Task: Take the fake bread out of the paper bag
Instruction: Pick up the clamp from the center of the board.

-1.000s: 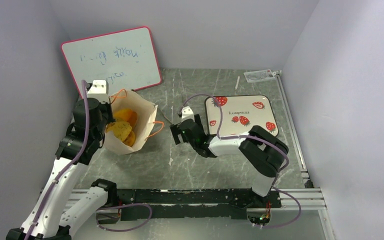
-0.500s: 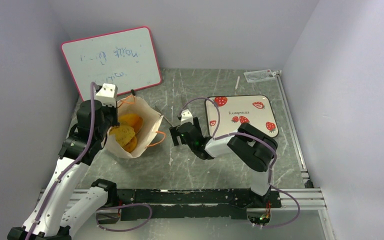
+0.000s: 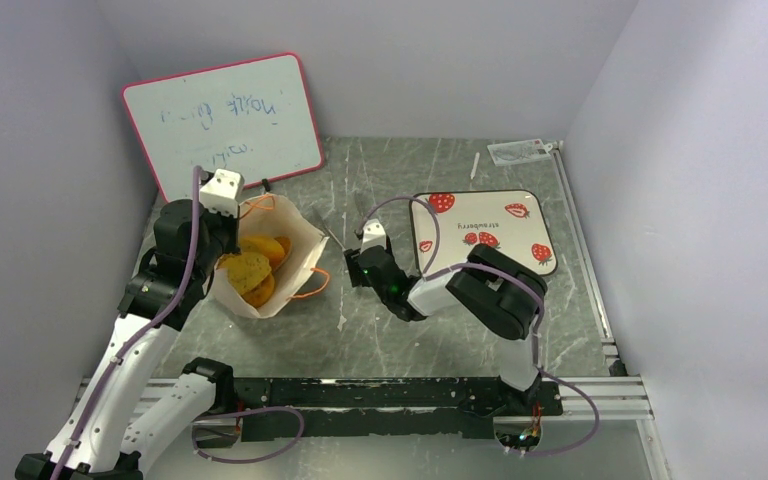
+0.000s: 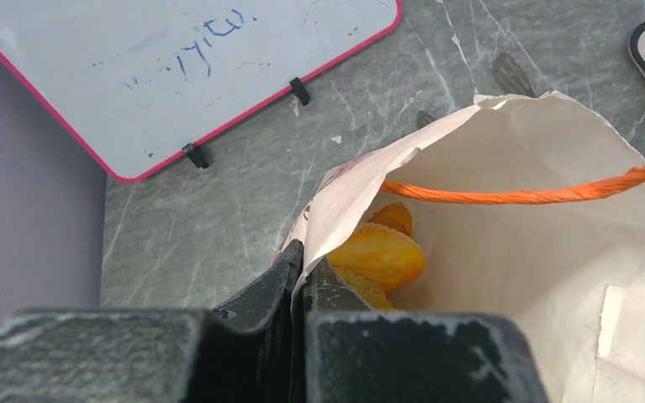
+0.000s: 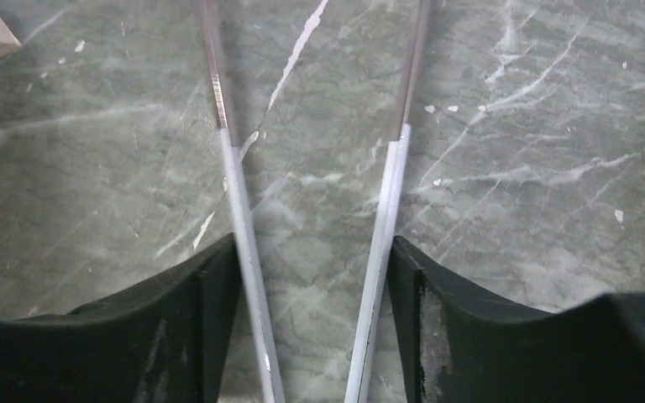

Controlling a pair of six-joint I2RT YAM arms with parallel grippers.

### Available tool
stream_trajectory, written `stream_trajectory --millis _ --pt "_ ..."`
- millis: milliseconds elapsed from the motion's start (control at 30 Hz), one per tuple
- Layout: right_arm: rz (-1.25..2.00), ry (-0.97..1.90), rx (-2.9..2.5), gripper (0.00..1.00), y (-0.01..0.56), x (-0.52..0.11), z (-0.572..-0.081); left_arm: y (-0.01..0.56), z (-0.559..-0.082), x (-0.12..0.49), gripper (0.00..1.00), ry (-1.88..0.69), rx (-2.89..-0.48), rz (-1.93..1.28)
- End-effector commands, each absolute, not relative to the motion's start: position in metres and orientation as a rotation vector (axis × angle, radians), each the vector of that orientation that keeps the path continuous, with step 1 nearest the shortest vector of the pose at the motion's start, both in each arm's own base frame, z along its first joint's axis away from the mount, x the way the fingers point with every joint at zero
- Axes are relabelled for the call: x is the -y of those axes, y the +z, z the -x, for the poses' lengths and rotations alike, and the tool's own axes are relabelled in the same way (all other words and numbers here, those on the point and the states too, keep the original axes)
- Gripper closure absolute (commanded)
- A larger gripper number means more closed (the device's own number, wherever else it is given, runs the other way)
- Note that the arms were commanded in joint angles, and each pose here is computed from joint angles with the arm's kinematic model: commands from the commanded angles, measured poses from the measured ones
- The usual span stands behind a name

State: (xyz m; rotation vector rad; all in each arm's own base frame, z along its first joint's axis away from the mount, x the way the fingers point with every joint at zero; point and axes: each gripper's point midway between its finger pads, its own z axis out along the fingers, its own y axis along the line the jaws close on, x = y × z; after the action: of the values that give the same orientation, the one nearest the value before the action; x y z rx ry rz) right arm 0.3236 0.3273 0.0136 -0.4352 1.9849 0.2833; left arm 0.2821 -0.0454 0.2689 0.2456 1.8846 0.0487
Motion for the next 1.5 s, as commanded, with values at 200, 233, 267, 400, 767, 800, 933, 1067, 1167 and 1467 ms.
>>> stream_trajectory --millis 200,233,267,400,767,800,933,1067,1167,1467 --pt "0.462 0.271 -2.058 0.42 -0.010 -0.319 -0.311 0.271 -0.284 0.038 0.93 0.118 -1.850 -0.302" --pt "0.450 0.277 -2.057 0.43 -0.004 -0.319 -0.311 0.270 -0.284 0.038 0.93 0.122 -1.851 -0.309" --pt "0.436 0.287 -2.058 0.45 0.003 -0.318 -0.311 0.268 -0.284 0.038 0.93 0.127 -1.851 -0.317" --pt "0.395 0.338 -2.080 0.51 0.030 -0.319 -0.307 0.266 -0.286 0.040 0.93 0.128 -1.853 -0.344" --pt "0.332 0.382 -2.125 0.60 0.084 -0.303 -0.293 0.280 -0.283 0.058 0.93 0.025 -1.810 -0.398" --pt "0.329 0.380 -2.120 0.61 0.088 -0.301 -0.293 0.280 -0.283 0.059 0.93 0.020 -1.808 -0.403" --pt "0.311 0.366 -2.089 0.62 0.111 -0.292 -0.293 0.279 -0.286 0.064 0.93 0.005 -1.811 -0.430" --pt "0.280 0.363 -2.064 0.66 0.135 -0.283 -0.295 0.277 -0.287 0.069 0.93 -0.020 -1.806 -0.445" --pt "0.257 0.363 -2.060 0.66 0.149 -0.277 -0.296 0.270 -0.287 0.074 0.93 -0.031 -1.816 -0.466" --pt "0.210 0.367 -2.010 0.67 0.211 -0.259 -0.290 0.249 -0.285 0.099 0.93 -0.044 -1.836 -0.512"
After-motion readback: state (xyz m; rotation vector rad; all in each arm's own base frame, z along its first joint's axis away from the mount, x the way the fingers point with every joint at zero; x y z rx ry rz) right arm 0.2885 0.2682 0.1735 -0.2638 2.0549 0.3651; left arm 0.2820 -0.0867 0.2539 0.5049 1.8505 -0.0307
